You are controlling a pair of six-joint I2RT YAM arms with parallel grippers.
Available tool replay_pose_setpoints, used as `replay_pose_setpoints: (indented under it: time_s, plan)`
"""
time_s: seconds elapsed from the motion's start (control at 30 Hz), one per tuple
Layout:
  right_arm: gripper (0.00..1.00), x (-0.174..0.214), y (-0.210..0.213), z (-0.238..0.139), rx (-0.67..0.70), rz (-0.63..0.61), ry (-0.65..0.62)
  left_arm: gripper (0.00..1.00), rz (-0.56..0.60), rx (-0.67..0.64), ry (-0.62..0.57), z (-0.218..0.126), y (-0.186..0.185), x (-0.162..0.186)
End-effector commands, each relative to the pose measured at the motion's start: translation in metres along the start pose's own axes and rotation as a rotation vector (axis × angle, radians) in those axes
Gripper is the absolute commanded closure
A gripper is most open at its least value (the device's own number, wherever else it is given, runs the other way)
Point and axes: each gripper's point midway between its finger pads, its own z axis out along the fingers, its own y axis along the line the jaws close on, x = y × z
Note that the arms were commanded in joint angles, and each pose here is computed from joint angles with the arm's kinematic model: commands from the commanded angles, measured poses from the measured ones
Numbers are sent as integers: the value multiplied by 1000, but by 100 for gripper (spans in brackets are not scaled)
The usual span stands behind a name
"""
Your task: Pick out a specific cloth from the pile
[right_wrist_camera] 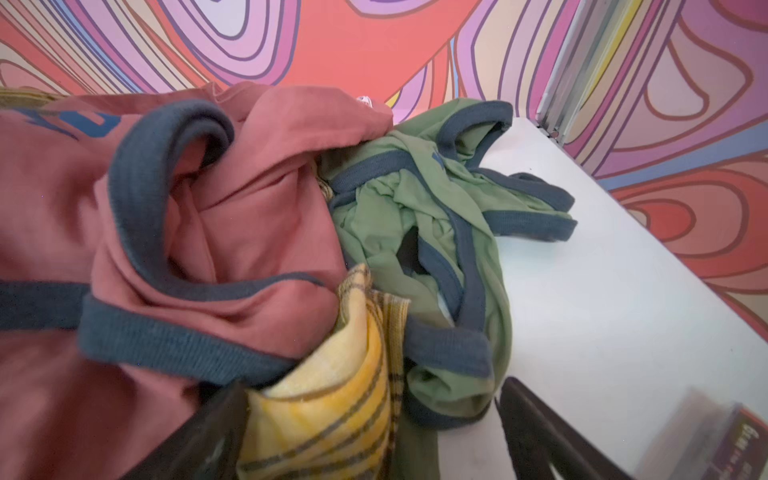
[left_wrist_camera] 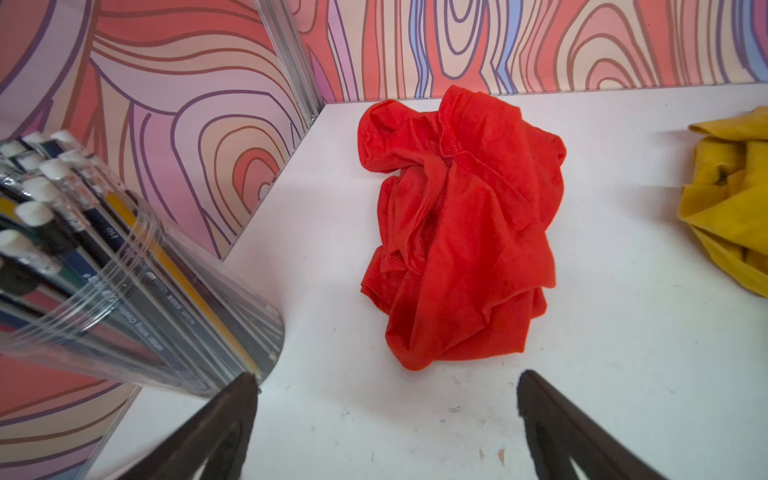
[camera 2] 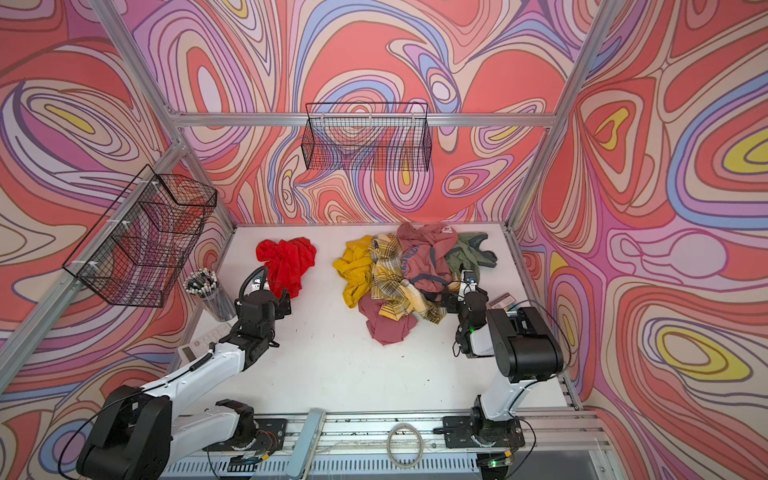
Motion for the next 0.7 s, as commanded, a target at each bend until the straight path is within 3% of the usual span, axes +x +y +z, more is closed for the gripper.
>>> replay_pose_setpoints:
  time_s: [0.0, 0.13, 0.33, 0.47, 0.57, 0.67]
  plan:
    - [2, -16, 2, 13, -10, -5, -12, 0, 10, -38, -61, 6, 7, -11]
    - [2, -15, -2, 15, -14, 14, 4, 0, -22, -72, -75, 21, 19, 0]
    - [2, -15, -3, 16, -17, 20, 1, 0, -88, 35, -160, 37, 18, 4]
    - [2, -15, -3, 16, -17, 20, 3, 2, -124, 148, -136, 55, 9, 24]
    - [2, -15, -3, 16, -18, 20, 3, 2, -93, 246, -40, 61, -7, 27]
    - [2, -15, -3, 16, -18, 20, 2, 3, -59, 308, -35, 62, -18, 25]
